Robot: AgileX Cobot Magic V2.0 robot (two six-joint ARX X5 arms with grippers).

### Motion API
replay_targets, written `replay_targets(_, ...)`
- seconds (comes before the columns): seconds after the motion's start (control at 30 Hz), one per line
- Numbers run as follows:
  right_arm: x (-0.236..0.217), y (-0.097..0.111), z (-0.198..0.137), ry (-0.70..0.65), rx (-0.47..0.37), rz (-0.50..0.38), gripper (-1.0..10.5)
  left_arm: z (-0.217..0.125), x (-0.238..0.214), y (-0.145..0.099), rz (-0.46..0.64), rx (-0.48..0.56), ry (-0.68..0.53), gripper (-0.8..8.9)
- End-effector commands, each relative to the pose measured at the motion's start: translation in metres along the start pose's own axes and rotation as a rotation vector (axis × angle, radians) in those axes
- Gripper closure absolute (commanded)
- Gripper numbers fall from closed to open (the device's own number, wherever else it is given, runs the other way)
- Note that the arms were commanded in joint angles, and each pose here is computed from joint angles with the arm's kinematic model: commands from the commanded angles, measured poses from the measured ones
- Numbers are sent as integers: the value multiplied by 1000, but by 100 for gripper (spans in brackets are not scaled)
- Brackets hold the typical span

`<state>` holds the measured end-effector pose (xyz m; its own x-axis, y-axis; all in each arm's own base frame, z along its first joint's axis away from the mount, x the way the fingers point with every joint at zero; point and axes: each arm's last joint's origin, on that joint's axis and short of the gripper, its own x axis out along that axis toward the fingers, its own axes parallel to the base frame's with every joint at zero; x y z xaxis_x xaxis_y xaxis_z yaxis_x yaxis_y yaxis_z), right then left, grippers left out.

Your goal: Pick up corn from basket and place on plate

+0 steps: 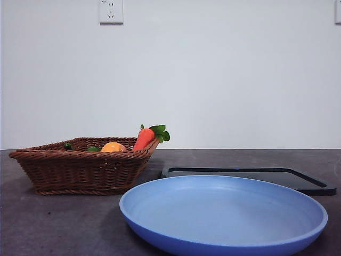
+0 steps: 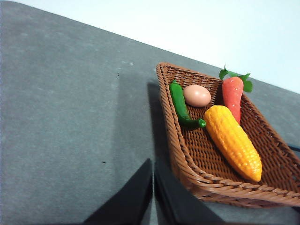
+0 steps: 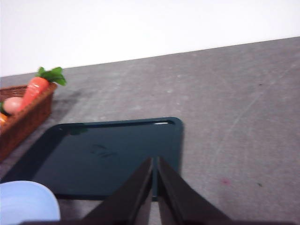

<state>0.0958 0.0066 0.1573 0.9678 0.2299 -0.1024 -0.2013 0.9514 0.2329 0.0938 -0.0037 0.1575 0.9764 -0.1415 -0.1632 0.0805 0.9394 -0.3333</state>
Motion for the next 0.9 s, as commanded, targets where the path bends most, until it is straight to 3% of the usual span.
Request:
replay_targets(0.03, 0, 1, 2, -15, 67, 7, 944, -3, 0, 0, -7, -81, 38, 806)
replay_targets(0.17, -5, 5, 17, -54, 128, 17, 944, 9, -5, -6, -70, -121, 23, 806)
replay_targets(0.43, -22, 18, 61, -62, 118, -13, 944, 43, -22, -22, -154, -193, 2, 806)
replay_targets(0.7, -24, 30, 105, 187, 58, -2, 944, 81, -35, -39, -165, -79, 176, 806)
replay_targets(0.9, -11, 35, 128, 457, 9, 85, 944, 103, -28, -46, -157, 17, 366, 806)
